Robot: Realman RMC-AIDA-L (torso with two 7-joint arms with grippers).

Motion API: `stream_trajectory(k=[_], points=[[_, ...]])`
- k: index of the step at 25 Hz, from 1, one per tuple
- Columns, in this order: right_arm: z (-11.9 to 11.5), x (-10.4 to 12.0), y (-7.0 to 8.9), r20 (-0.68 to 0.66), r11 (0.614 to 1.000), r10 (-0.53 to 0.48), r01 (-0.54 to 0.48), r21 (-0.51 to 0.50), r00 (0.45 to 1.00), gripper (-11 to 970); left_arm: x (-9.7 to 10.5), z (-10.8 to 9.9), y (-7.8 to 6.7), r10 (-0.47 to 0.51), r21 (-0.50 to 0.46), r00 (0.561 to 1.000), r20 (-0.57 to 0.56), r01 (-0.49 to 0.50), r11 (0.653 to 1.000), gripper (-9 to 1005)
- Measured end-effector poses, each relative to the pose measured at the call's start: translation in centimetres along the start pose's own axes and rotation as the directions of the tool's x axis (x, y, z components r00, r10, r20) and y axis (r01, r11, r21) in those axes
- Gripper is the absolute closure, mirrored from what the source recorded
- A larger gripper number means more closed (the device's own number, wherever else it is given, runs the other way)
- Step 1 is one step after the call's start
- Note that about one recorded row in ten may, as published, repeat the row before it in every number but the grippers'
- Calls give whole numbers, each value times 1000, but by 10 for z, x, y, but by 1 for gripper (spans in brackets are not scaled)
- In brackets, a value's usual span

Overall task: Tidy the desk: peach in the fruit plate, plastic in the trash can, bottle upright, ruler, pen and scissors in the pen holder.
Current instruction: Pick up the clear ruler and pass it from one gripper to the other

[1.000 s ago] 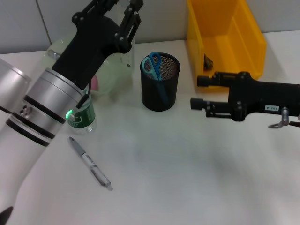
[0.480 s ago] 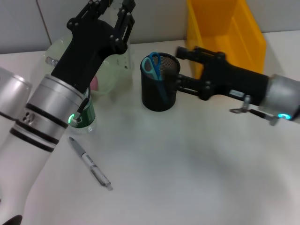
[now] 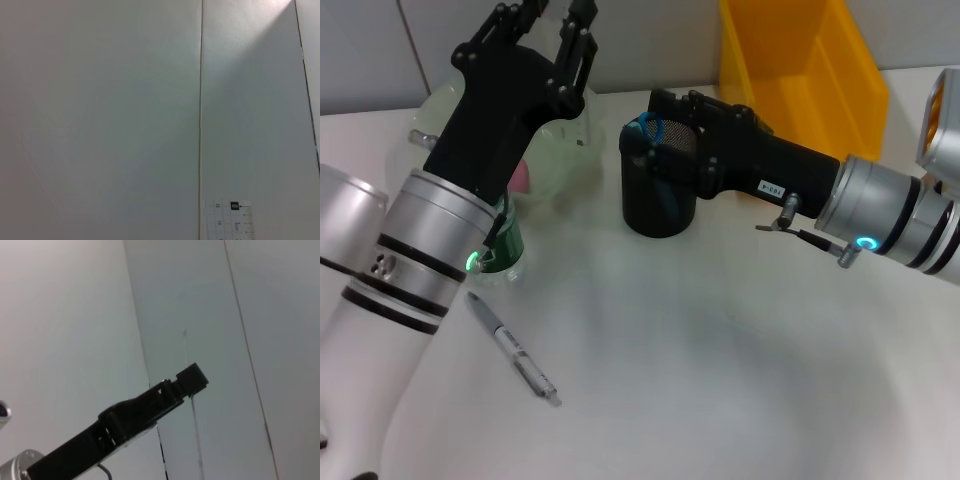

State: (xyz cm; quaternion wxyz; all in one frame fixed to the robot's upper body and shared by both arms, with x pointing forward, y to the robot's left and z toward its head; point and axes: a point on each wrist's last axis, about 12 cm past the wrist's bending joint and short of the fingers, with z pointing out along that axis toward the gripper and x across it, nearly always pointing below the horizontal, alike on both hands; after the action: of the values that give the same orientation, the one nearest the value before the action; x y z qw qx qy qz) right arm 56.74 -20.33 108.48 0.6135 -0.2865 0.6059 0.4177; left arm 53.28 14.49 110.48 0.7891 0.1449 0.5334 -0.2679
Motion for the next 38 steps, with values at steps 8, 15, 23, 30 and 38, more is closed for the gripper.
stream_trajectory(k=[8, 15, 23, 30, 38], points=[[16, -2, 3, 0, 999, -32, 32, -34, 999, 265, 3, -4, -2, 54, -41, 999, -6, -54, 998, 600], [35, -5, 4, -40, 996, -58, 55, -75, 998, 265, 4, -5, -5, 74, -40, 997, -11, -74, 996, 600], [46, -9, 4, -38, 995, -62, 58, -86, 997, 266, 3, -7, -8, 70, -34, 998, -3, -71, 997, 601], [54, -11, 5, -41, 994, -60, 56, -98, 997, 296, 4, -8, -8, 71, -30, 997, -7, -72, 997, 600], [59, -9, 5, -49, 996, -53, 49, -79, 997, 522, 4, -8, -8, 73, -29, 997, -8, -73, 997, 600]])
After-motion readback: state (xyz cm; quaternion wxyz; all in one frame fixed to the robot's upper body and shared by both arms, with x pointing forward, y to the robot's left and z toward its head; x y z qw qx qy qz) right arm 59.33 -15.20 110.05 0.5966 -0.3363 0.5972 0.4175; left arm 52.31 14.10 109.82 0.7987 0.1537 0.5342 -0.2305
